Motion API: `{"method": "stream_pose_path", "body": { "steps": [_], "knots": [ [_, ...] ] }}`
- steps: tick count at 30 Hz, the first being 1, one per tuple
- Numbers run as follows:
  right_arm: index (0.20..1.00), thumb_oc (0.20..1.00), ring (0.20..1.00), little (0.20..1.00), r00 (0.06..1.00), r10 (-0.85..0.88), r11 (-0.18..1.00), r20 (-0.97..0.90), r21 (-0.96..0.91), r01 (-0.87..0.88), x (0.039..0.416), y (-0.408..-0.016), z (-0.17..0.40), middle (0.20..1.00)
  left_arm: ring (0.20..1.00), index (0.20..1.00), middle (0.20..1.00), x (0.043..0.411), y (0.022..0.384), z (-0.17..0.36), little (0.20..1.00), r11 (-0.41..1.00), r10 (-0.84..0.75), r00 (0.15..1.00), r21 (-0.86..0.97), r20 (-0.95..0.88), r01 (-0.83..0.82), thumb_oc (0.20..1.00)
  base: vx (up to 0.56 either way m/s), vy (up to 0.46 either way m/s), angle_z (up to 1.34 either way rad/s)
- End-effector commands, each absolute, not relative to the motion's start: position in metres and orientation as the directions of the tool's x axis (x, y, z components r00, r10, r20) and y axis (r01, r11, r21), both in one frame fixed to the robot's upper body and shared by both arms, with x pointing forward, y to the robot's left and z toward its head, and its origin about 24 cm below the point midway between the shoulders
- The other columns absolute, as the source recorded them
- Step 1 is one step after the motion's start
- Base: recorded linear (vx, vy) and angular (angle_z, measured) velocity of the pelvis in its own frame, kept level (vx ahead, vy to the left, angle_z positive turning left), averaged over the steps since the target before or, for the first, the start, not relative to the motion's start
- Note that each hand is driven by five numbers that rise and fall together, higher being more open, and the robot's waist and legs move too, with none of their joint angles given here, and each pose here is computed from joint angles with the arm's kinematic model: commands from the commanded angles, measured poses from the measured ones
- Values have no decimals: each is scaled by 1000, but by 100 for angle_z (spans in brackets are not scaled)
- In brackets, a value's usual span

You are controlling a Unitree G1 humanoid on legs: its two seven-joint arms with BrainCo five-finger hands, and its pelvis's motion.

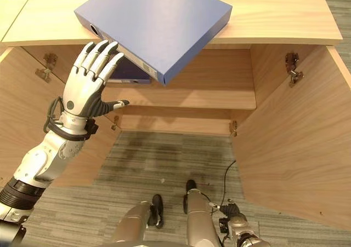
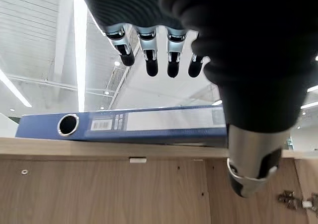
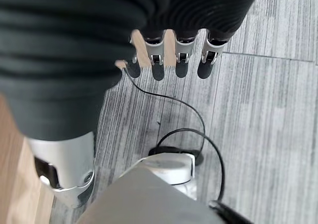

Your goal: Put the empty folder in the office cabinet

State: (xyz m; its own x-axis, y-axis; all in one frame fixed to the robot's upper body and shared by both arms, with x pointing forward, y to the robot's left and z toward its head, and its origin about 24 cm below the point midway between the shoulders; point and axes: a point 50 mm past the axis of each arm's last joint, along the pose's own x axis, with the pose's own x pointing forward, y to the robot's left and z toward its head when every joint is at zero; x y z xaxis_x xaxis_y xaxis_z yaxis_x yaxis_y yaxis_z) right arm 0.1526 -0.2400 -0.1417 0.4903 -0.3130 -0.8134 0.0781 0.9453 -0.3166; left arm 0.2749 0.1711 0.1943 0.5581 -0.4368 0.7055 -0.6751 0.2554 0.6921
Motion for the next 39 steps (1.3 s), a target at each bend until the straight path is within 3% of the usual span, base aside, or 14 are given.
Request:
{"method": "stream_pose_path", "body": {
  "steps": [1, 18, 31, 39],
  "knots": [
    [1000, 1000, 1000, 1000, 463, -331, 940, -822, -328, 89, 143, -245, -144, 1000, 1000, 1000, 1000, 276, 170, 218, 1000, 236, -442, 470, 604, 764, -761, 1000, 0, 0, 0],
    [1000, 1000, 1000, 1000, 457, -329, 938, -827, -343, 55, 141, -243, -146, 1000, 1000, 1000, 1000, 268, 147, 254, 1000, 304, -460, 276, 442, 844, -844, 1000, 0, 0, 0],
    [1000, 1000, 1000, 1000, 468, -342, 934, -815, -347, 78, 147, -245, -143, 1000, 1000, 1000, 1000, 289, 131, 241, 1000, 235, -548, 363, 555, 753, -798, 1000, -6, 2, 0],
    [1000, 1000, 1000, 1000, 451, -355, 932, -819, -350, 96, 144, -249, -143, 1000, 1000, 1000, 1000, 299, 134, 241, 1000, 209, -519, 396, 562, 757, -800, 1000, 0, 0, 0]
  ]
}}
